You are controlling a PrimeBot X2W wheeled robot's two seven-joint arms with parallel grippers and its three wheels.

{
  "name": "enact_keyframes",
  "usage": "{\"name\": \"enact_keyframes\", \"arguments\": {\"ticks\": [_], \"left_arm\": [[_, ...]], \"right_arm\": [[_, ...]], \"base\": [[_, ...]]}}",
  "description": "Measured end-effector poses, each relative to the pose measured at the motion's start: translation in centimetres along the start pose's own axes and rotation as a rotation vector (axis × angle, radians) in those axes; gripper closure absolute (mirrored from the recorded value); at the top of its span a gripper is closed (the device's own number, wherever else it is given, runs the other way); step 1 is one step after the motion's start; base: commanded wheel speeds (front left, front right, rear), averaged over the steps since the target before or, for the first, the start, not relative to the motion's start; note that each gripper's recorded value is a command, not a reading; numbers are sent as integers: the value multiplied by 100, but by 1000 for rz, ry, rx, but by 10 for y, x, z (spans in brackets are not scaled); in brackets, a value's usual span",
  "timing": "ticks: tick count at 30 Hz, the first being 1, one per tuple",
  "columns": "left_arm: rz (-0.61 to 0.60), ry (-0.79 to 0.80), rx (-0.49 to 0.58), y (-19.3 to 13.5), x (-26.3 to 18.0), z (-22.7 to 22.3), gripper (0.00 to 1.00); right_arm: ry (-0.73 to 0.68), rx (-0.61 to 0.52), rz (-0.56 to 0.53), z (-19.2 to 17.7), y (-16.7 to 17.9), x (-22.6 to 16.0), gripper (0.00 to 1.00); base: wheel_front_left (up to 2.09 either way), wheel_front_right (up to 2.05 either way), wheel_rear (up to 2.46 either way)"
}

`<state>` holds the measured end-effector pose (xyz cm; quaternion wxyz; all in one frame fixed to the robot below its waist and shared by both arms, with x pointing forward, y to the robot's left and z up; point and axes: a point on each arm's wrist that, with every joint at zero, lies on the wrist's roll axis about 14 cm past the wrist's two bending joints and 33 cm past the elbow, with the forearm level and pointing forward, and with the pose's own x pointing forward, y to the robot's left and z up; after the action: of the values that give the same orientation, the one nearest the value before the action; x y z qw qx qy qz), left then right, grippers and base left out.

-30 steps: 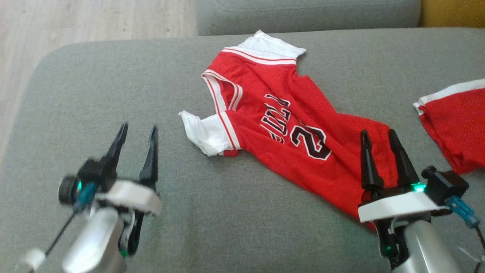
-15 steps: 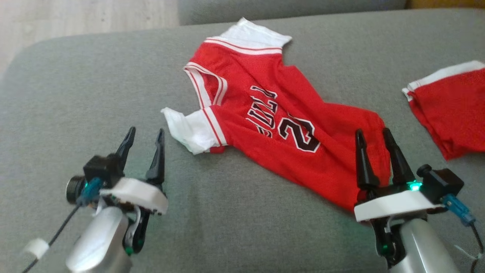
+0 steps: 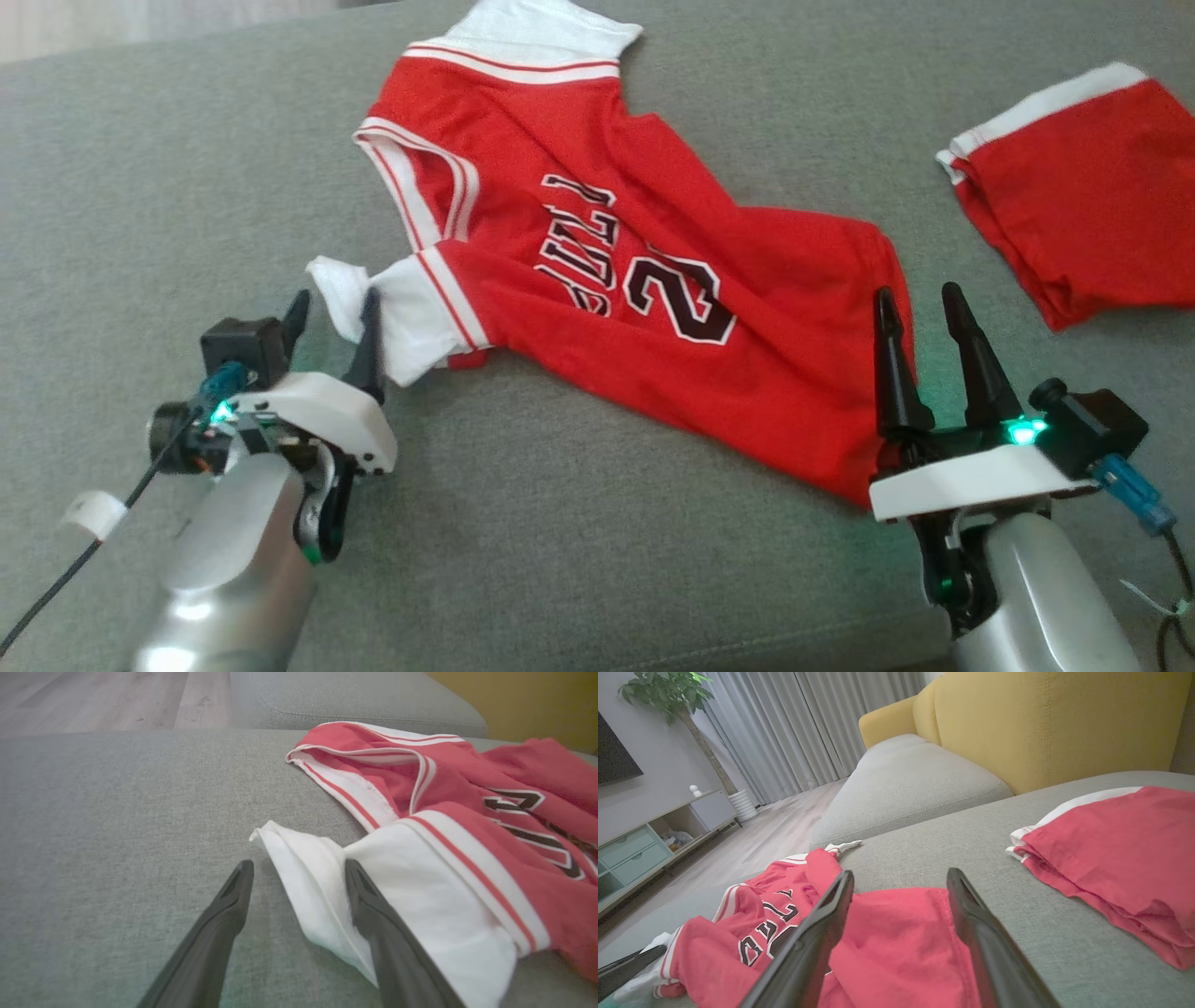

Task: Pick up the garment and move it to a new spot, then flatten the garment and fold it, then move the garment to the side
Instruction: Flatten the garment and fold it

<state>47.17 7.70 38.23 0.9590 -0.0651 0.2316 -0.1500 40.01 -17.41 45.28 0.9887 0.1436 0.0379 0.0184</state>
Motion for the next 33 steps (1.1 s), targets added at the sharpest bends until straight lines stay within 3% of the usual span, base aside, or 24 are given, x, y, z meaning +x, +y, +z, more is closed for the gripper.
{"name": "enact_keyframes", "arguments": {"ticks": [5, 6, 7, 8, 12, 22, 26, 33], "left_arm": [[4, 33, 16, 5, 7, -10, 3], [-8, 41, 9, 3, 6, -13, 46], [-18, 47, 3, 1, 6, -15, 83], [-32, 46, -7, -2, 5, -15, 100], [-47, -30, -47, -5, 2, -1, 100], [33, -439, -129, 23, -38, 110, 100], [77, -469, -114, 35, -61, 107, 100], [209, -433, -110, 65, -115, 61, 100]], "right_arm": [[2, -2, -16, 0, -5, -1, 0], [1, -2, -16, 0, -5, -1, 0], [1, -1, -15, 0, -5, -1, 0], [0, -1, -14, 0, -5, -1, 0], [-8, 0, 0, 3, 0, 2, 0], [-47, -10, 63, 16, 21, 6, 0], [-51, -7, 84, 18, 29, 5, 0], [-32, -1, 128, 11, 45, -2, 0]], "base": [[0, 0, 0], [0, 0, 0], [0, 0, 0], [0, 0, 0], [0, 0, 0], [0, 0, 0], [0, 0, 0], [0, 0, 0]]}}
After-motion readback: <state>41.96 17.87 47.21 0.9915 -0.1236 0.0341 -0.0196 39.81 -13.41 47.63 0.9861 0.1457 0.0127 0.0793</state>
